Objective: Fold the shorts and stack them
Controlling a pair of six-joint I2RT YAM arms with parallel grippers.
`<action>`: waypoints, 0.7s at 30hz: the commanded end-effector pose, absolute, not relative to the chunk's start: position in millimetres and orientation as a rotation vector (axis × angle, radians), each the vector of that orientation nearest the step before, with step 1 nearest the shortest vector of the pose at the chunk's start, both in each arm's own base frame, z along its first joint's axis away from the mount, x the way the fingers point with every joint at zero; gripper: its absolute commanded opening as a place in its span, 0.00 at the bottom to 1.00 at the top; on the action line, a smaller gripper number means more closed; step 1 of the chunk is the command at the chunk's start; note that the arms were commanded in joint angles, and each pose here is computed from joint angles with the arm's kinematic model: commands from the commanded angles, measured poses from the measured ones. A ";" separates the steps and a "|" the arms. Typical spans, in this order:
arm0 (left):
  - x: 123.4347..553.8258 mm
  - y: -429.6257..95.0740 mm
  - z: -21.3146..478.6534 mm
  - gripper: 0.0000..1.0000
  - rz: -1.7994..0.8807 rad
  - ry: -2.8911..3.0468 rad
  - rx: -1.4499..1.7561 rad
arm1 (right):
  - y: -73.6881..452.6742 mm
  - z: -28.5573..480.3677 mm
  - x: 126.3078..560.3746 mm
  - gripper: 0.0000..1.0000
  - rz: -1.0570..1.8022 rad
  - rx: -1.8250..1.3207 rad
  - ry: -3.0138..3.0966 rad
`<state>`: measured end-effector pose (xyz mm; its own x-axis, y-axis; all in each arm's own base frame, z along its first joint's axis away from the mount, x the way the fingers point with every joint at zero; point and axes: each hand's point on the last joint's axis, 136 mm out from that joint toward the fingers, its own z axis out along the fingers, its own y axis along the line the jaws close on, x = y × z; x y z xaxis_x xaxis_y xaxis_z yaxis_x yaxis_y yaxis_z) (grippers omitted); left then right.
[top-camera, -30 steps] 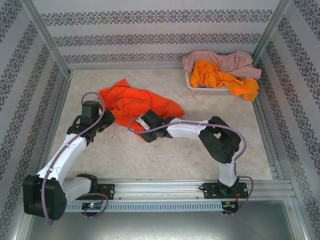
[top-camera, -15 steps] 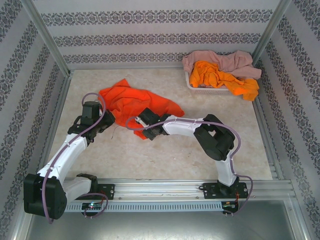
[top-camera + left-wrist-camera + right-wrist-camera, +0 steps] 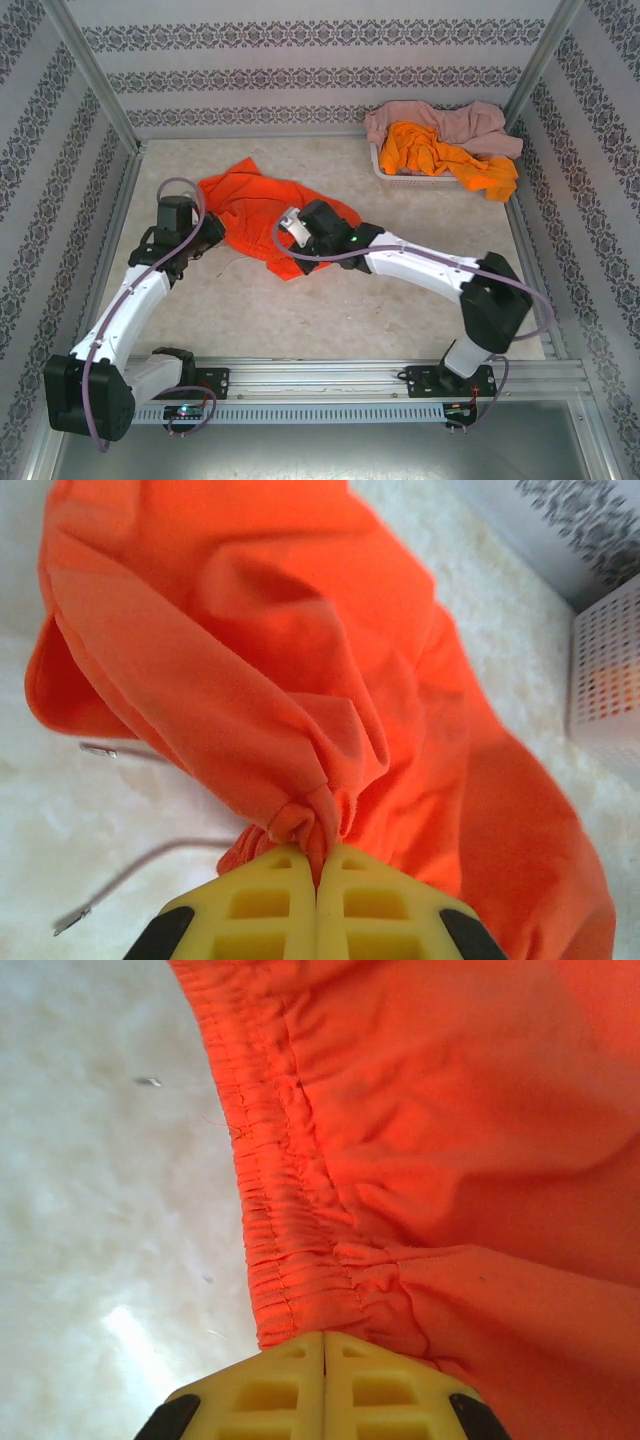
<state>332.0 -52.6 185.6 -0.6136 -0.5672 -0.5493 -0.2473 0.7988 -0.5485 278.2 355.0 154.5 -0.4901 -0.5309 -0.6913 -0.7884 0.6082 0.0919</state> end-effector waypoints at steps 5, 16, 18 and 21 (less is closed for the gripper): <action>338.2 -34.9 264.9 0.00 -0.477 2.101 -0.492 | 354.0 170.4 252.0 0.00 0.708 -1.070 2.167; 337.6 -17.7 310.7 0.00 -0.374 2.054 -0.442 | 384.2 179.1 226.3 0.00 0.827 -1.216 2.117; 336.7 -15.7 307.3 0.00 -0.363 2.062 -0.443 | 392.9 181.4 221.7 0.00 0.853 -1.247 2.102; 335.5 -11.9 302.6 0.00 -0.352 2.068 -0.452 | 406.8 184.4 215.9 0.00 0.883 -1.287 2.087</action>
<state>339.5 -22.5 301.4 -0.4854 -0.4763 -0.7332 -0.1595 0.8728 -0.4614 225.4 391.3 174.7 -0.4368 -0.5520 -0.7103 -0.8862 0.3996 0.2344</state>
